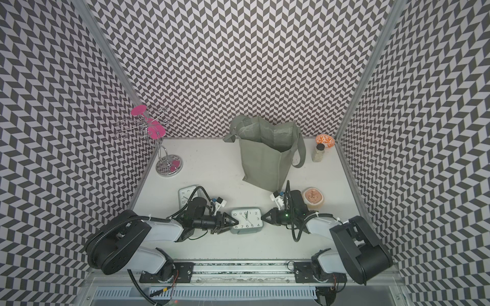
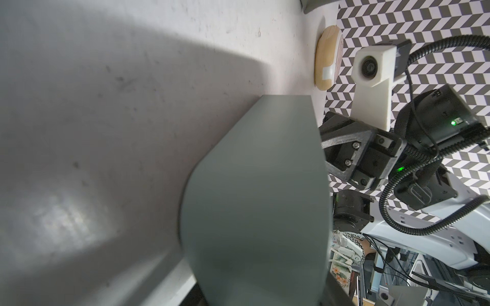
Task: Put the alarm clock into the canvas bag
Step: Pick up the alarm from the center of the board.
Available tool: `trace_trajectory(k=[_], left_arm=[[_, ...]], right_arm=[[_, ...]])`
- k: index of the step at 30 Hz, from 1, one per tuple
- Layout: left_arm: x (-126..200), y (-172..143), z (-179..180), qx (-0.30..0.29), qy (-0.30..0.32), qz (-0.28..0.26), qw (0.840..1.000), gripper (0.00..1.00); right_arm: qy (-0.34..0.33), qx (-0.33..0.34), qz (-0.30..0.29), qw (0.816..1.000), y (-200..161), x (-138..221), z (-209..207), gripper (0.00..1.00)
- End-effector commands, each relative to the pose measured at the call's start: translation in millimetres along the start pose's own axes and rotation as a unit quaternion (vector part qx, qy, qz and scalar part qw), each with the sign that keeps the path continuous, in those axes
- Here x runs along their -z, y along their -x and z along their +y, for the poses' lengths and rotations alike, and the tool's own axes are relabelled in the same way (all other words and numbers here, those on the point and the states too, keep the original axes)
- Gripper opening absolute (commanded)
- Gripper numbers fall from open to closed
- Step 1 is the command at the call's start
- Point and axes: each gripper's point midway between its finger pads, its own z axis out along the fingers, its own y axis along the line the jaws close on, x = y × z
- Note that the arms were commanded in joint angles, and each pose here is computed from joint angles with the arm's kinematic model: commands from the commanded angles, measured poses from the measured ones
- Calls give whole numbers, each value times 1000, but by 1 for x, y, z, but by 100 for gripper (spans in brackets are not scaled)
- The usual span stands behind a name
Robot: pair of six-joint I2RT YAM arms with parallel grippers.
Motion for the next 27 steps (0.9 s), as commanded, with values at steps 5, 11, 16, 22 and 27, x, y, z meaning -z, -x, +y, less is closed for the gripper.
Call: trace_trajectory(k=[5, 11, 16, 22, 27], left_arm=[[-3, 5, -21, -36, -36, 3, 999, 41], [4, 10, -33, -64, -43, -5, 997, 31], [19, 29, -54, -112, -23, -30, 993, 29], [41, 57, -104, -196, 1, -78, 978, 28], [68, 84, -154, -263, 5, -143, 954, 27]], right_arm=[[-99, -62, 12, 993, -22, 3, -46, 13], [-75, -26, -41, 996, 14, 16, -13, 41], [-111, 63, -129, 983, 66, 60, 33, 50], [-156, 145, -306, 928, 125, 146, 98, 64], [-206, 196, -389, 876, 170, 209, 146, 73]])
